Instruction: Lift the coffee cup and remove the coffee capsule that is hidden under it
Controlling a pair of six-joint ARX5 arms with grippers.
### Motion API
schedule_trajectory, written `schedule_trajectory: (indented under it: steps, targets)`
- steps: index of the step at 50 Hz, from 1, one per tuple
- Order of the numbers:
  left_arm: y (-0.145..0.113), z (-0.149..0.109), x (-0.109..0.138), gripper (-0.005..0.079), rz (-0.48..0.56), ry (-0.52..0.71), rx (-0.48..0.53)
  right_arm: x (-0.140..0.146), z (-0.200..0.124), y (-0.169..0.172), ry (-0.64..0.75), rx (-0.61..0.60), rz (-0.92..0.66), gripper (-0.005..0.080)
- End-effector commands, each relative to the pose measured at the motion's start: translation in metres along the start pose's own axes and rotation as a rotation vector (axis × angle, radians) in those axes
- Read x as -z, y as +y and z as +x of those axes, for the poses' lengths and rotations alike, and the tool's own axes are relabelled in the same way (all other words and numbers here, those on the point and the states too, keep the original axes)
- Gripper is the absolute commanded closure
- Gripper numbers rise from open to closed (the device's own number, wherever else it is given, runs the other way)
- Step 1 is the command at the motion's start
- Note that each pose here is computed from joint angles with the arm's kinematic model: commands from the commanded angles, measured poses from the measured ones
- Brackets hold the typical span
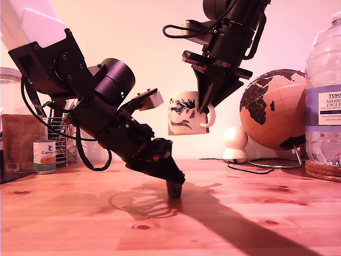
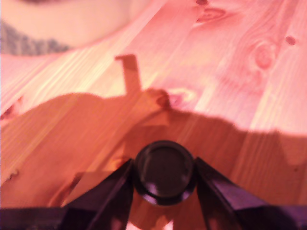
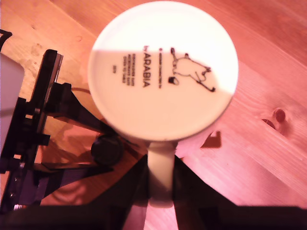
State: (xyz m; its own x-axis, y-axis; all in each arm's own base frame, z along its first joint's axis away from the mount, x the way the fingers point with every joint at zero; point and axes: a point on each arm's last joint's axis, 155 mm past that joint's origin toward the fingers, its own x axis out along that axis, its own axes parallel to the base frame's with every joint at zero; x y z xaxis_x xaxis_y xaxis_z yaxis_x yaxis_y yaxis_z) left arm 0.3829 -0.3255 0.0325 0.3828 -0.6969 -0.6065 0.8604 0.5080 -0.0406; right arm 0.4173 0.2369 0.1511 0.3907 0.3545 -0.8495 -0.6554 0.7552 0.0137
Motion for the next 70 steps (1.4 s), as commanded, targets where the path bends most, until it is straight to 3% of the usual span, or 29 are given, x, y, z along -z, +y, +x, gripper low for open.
schedule_trajectory:
  steps: [1, 18, 41, 56, 70]
  targets:
    - [-0.005, 0.006, 0.007, 0.0597, 0.006, 0.013, 0.017, -0.018, -0.023, 0.001, -0.078, 0.010, -0.013, 0.0765]
    - [0.005, -0.005, 0.010, 0.0596, -0.020, 0.037, -0.001, -0.016, -0.023, 0.001, -0.070, 0.008, -0.011, 0.0765]
    - [0.046, -0.040, -0.005, 0.0595, -0.059, -0.002, -0.092, -0.015, -0.020, 0.003, -0.063, -0.001, -0.011, 0.0765]
    - [0.078, -0.057, 0.022, 0.0594, -0.122, 0.069, -0.162, -0.007, -0.001, 0.018, -0.019, -0.044, -0.039, 0.0765]
    - [0.095, -0.071, 0.047, 0.0592, -0.170, 0.133, -0.183, 0.008, 0.039, 0.039, 0.064, -0.085, -0.079, 0.0765]
